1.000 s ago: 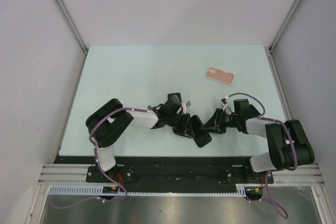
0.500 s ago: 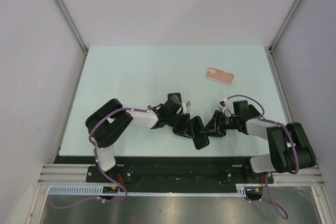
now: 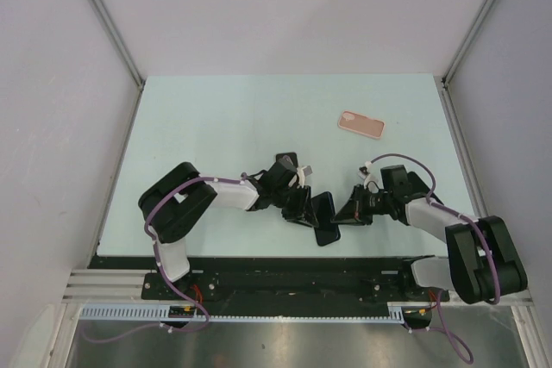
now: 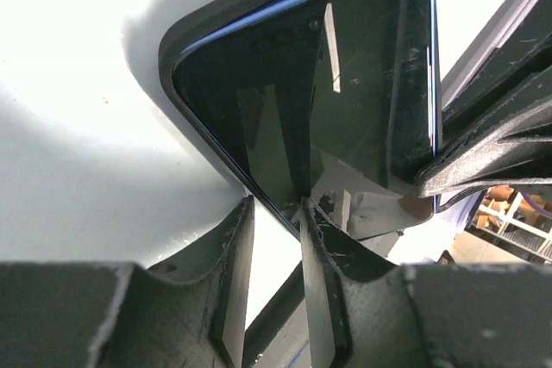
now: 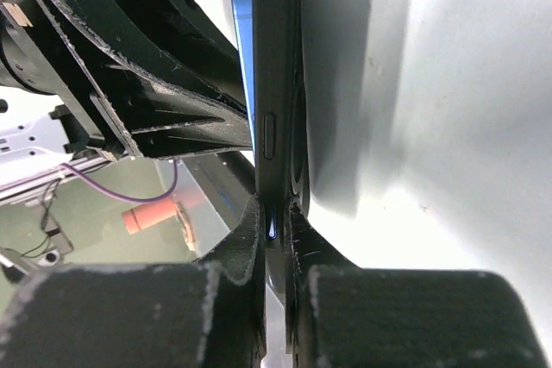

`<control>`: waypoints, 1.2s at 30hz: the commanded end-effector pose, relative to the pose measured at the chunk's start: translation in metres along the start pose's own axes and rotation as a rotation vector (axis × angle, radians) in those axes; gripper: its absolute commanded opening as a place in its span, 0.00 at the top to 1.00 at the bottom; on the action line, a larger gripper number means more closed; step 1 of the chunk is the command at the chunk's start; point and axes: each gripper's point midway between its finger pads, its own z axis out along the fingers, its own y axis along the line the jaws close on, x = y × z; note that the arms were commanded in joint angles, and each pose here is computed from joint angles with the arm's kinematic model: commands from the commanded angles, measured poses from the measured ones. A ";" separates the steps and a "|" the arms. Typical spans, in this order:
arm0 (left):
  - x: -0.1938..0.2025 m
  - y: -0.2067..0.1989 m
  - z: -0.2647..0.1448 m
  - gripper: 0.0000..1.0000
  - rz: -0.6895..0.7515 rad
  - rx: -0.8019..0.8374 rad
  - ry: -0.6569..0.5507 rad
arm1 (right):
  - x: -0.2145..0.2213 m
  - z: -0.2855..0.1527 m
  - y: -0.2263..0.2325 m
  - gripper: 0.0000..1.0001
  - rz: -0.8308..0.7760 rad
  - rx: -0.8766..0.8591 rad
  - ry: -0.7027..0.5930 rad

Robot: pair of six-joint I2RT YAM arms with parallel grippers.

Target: Put the phone into the phone case

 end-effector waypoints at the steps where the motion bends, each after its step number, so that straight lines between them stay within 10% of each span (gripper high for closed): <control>1: -0.002 0.007 0.002 0.67 0.032 -0.042 -0.029 | -0.002 -0.001 0.010 1.00 -0.032 0.033 -0.030; 6: 0.001 0.008 0.004 0.67 0.027 -0.032 -0.021 | 0.003 0.002 0.012 0.67 -0.025 0.023 -0.003; 11: 0.001 0.005 0.004 0.67 0.033 -0.027 -0.021 | 0.009 0.013 0.005 0.61 -0.008 0.055 0.029; 15: 0.002 0.003 0.001 0.66 0.036 -0.023 -0.020 | 0.008 0.015 0.001 1.00 -0.005 0.098 0.007; 23: -0.014 -0.024 -0.062 0.36 0.086 -0.010 -0.119 | -0.010 -0.002 0.050 1.00 -0.084 -0.041 -0.097; 36: -0.026 -0.105 -0.134 0.28 0.178 0.383 -0.270 | -0.020 -0.066 0.187 1.00 -0.457 -0.481 -0.348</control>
